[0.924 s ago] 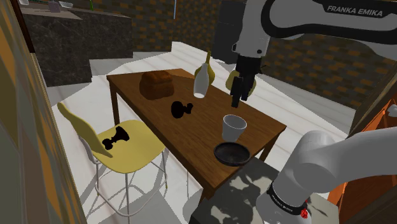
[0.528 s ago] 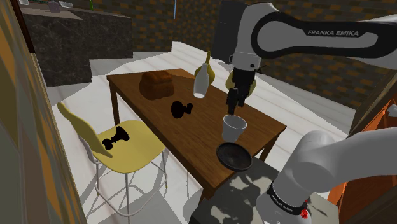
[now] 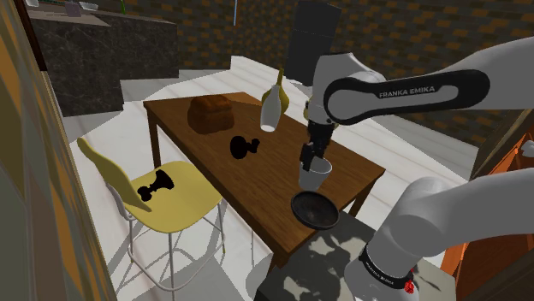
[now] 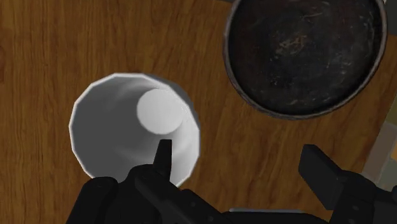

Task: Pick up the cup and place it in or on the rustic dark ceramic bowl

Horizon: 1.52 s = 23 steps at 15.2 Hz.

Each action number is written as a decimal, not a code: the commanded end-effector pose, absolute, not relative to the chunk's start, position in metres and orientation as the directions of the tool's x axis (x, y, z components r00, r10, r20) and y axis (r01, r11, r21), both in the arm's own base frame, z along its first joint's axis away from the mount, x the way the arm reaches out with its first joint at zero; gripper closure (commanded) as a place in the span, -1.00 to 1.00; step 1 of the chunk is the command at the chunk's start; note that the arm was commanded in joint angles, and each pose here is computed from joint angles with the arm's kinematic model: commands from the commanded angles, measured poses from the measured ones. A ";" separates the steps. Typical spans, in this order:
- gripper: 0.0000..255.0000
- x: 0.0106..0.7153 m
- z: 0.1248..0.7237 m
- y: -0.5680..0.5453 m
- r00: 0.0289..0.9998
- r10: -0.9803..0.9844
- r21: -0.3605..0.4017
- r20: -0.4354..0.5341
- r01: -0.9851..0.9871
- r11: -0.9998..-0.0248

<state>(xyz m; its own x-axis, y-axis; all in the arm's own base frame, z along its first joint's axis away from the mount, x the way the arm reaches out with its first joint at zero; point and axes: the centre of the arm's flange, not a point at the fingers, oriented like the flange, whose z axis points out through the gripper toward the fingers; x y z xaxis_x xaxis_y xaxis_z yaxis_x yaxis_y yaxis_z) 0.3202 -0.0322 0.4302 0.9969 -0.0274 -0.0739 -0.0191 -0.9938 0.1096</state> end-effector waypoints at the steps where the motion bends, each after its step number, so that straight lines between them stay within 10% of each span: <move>1: -1.00 0.326 0.410 -0.044 0.997 -0.037 0.137 -0.061 -0.028 -0.990; 18: -1.00 0.327 0.352 -0.061 0.998 -0.047 0.160 -0.052 -0.038 -0.986; 19: 1.00 0.327 0.352 -0.061 0.998 -0.047 0.160 -0.052 -0.038 -0.986; 23: 1.00 0.327 0.352 -0.061 0.998 -0.047 0.160 -0.052 -0.038 -0.986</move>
